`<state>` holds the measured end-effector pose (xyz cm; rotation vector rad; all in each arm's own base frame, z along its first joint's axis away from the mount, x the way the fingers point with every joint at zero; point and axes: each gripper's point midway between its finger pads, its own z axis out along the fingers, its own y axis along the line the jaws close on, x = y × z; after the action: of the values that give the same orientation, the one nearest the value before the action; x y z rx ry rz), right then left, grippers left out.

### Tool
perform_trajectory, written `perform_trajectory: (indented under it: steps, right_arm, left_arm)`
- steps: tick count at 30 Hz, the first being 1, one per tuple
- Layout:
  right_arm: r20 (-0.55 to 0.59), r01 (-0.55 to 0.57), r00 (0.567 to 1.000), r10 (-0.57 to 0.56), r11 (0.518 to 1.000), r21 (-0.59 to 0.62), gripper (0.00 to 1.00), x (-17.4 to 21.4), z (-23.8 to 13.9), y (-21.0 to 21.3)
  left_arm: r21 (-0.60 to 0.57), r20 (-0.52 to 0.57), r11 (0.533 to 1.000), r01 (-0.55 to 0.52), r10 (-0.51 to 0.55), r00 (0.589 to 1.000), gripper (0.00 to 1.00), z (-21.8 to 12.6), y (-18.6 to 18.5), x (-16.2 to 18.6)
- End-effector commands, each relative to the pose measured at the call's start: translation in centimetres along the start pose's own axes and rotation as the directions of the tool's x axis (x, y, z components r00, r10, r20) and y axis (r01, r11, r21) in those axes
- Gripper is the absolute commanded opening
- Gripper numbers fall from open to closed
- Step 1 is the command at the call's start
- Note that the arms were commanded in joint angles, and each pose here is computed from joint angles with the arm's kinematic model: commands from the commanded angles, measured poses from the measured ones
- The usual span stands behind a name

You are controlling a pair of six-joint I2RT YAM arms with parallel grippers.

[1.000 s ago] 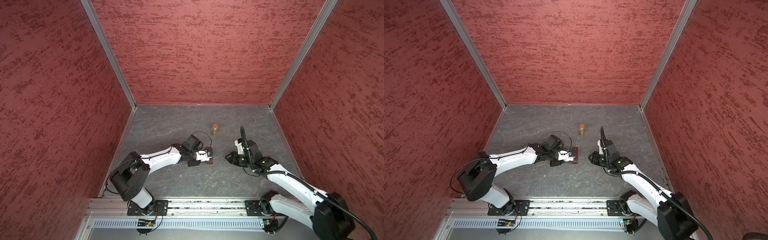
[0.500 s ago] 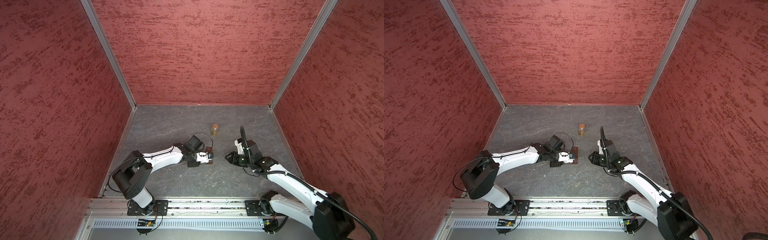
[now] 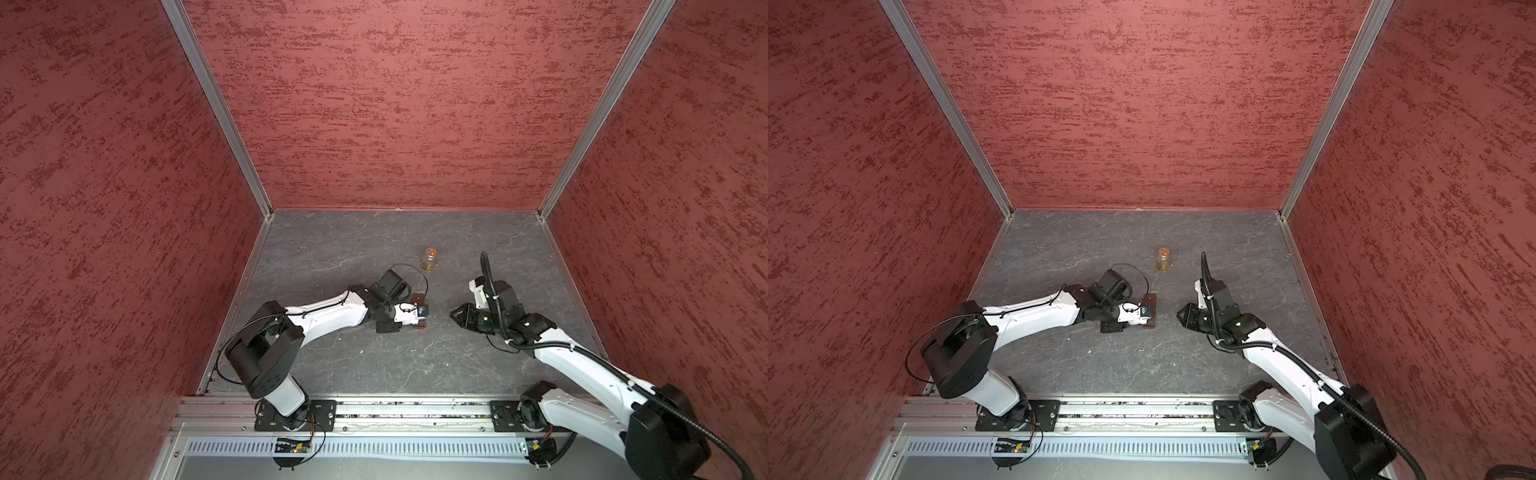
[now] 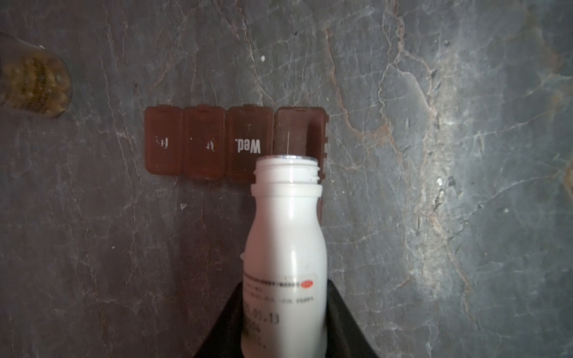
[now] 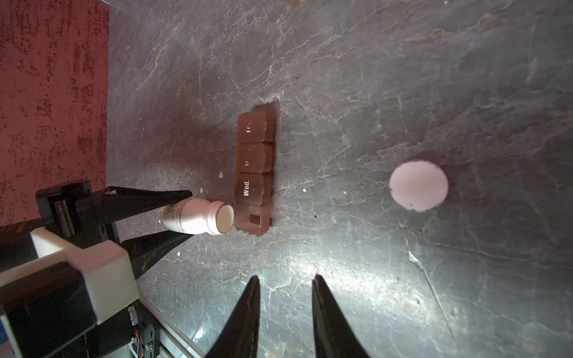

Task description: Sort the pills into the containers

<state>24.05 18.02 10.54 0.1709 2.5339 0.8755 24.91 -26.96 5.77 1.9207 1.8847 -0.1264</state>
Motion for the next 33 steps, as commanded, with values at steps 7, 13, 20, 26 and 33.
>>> perform_trajectory:
  steps: [7, 13, 20, 26, 33]
  right_arm:
    - [0.01, 0.007, 1.0, -0.007, 1.0, 0.0, 0.31, -0.1, -0.08, -0.33]
    - [0.008, 0.007, 1.0, -0.007, 1.0, 0.0, 0.31, -0.03, -0.05, -0.39]
    - [0.007, 0.005, 1.0, -0.005, 1.0, 0.002, 0.31, 0.13, -0.08, -0.56]
    - [0.007, 0.003, 1.0, -0.003, 1.0, 0.002, 0.31, 0.15, -0.11, -0.63]
    - [0.006, 0.003, 1.0, -0.003, 1.0, 0.002, 0.31, 0.24, -0.1, -0.7]
  left_arm:
    - [0.007, -0.025, 0.999, -0.04, 0.04, 0.999, 0.0, -0.09, 0.08, -0.32]
    - [0.009, -0.049, 0.998, -0.068, 0.068, 0.996, 0.0, -0.28, 0.1, -0.6]
    - [0.016, -0.073, 0.997, -0.082, 0.083, 0.994, 0.0, -0.05, -0.01, -0.57]
    - [0.017, -0.087, 0.996, -0.093, 0.094, 0.992, 0.0, -0.11, 0.17, -0.88]
    - [0.019, -0.115, 0.994, -0.11, 0.112, 0.987, 0.0, -0.16, 0.23, -0.87]
